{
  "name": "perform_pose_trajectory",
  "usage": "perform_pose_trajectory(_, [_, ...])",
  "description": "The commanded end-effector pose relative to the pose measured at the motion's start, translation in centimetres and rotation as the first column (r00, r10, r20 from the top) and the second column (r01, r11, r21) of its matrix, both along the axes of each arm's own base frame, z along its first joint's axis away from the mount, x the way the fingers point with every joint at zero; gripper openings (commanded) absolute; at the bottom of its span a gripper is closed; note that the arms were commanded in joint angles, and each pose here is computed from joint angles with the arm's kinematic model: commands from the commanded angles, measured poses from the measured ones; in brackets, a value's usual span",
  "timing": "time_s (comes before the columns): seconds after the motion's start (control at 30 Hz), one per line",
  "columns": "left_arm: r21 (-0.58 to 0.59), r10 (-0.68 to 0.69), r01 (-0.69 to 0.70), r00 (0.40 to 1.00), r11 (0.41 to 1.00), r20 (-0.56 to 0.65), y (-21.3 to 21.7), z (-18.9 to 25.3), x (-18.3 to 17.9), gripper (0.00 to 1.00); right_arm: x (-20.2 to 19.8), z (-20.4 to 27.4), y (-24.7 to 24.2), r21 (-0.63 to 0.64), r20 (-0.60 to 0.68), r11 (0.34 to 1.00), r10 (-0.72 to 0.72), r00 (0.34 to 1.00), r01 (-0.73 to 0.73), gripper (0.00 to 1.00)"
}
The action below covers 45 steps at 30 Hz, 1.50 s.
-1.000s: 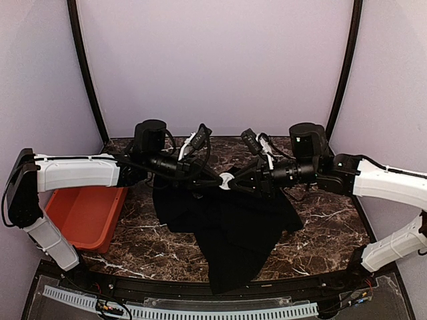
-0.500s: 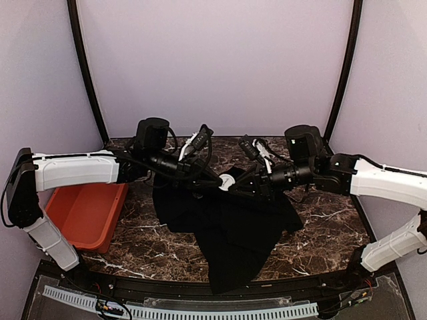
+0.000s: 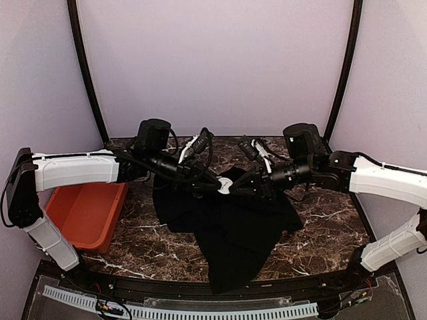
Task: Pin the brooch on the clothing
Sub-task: Pass from the left arm to the right, then open the brooch.
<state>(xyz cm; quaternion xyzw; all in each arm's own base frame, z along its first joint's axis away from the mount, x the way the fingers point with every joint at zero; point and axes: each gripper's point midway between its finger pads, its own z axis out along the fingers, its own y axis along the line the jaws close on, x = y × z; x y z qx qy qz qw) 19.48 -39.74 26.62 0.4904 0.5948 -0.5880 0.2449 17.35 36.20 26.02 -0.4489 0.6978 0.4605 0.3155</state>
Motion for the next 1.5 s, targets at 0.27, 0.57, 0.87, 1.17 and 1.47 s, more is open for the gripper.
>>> perform_pose_trajectory(0.27, [-0.017, 0.006, -0.006, 1.000, 1.000, 0.004, -0.3, 0.9, 0.1, 0.27, 0.9, 1.1, 0.0, 0.028, 0.064, 0.999, -0.028, 0.998, 0.026, 0.00])
perform_pose_trajectory(0.57, [-0.055, 0.034, -0.036, 0.998, 0.998, -0.045, -0.7, 1.0, 0.9, 0.39, 3.0, 2.1, -1.9, 0.124, 0.182, 0.972, -0.220, 0.958, 0.199, 0.00])
perform_pose_trajectory(0.87, [0.028, 0.149, -0.147, 0.982, 0.989, -0.116, -1.6, -1.7, 3.2, 0.39, 3.7, 2.0, -2.3, 0.145, 0.182, 0.950, -0.299, 0.937, 0.276, 0.00])
perform_pose_trajectory(1.17, [-0.061, 0.146, -0.162, 0.967, 0.985, -0.209, -1.7, -0.5, 3.6, 0.38, 3.7, 0.9, -1.4, 0.095, 0.265, 0.941, -0.338, 0.903, 0.324, 0.00])
perform_pose_trajectory(1.47, [-0.121, 0.116, -0.153, 0.956, 0.981, -0.270, -1.4, 0.3, 4.0, 0.32, 3.8, 0.7, -1.1, 0.090, 0.313, 0.929, -0.367, 0.876, 0.358, 0.00])
